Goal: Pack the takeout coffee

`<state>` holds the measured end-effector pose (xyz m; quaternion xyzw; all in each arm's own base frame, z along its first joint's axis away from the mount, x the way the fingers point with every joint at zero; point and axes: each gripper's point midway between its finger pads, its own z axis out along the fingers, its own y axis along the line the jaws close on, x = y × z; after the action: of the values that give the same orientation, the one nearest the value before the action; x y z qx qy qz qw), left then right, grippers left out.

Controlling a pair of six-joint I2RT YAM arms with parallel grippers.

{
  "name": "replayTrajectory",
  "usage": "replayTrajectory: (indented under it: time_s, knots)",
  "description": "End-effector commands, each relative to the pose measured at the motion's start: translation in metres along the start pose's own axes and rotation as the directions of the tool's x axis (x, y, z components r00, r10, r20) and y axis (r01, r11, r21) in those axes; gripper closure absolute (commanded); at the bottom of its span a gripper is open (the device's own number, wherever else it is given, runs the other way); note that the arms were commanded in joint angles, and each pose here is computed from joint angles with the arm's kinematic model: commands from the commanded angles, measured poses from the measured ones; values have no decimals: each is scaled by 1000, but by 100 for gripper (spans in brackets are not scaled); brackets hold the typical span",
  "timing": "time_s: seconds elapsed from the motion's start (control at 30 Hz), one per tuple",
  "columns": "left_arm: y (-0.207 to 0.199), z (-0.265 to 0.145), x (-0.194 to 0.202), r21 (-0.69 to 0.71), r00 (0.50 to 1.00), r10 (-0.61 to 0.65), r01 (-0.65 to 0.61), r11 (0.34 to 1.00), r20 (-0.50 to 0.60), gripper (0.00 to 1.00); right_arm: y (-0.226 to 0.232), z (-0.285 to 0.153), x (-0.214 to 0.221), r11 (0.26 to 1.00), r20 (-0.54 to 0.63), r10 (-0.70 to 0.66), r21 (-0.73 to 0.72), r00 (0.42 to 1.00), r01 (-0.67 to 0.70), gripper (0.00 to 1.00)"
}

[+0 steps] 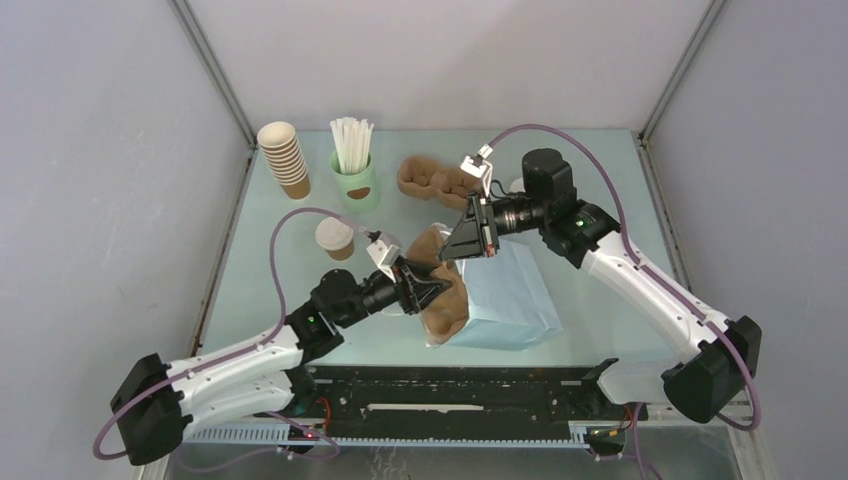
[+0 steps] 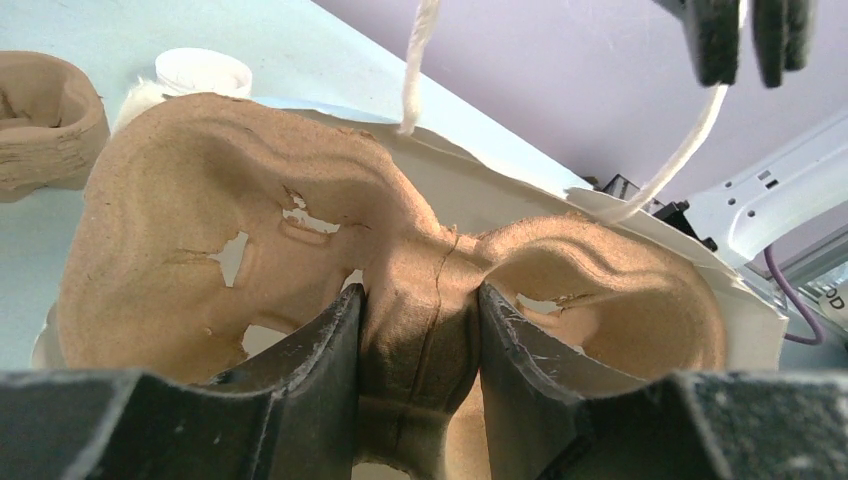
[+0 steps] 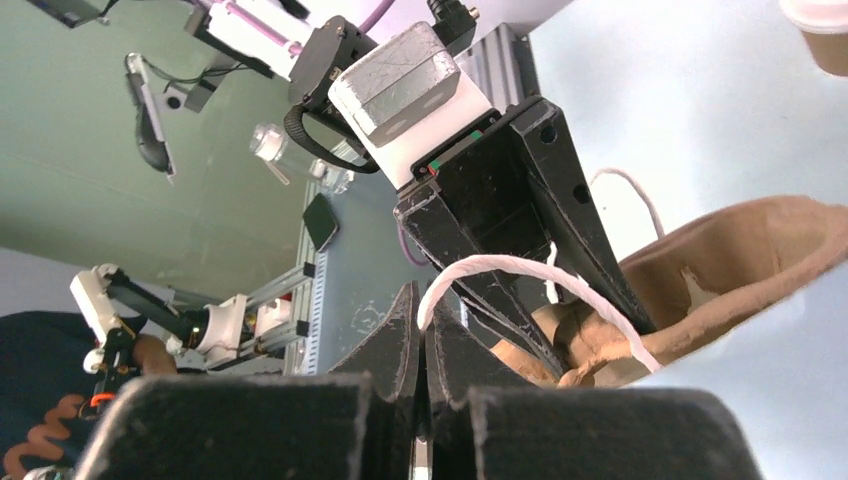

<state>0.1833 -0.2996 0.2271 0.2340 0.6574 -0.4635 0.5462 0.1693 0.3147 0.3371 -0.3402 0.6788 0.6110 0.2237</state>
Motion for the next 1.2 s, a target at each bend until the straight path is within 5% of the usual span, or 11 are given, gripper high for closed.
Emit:
replayTrajectory:
  time_s: [0.0,0.43,0.77,1.17]
  knots:
    - [-10,-9,-18,12,999,37,-37,999,16,57,28,10,-19,989,17,-93,-116,996,95,100]
    - [-9,-12,-10,-60,998,-67,66,996,-11,58,34,6,-28,982,108,-141,-111,984,153,100]
    - [3,14,-38,-195,988,-9,40,980,157,57,27,-10,-15,990,113,-97,-94,989,108,100]
    - [-4,16,-68,-296,981,-2,61,953,196,59,64,-8,-33,968,170,-41,-236,985,81,100]
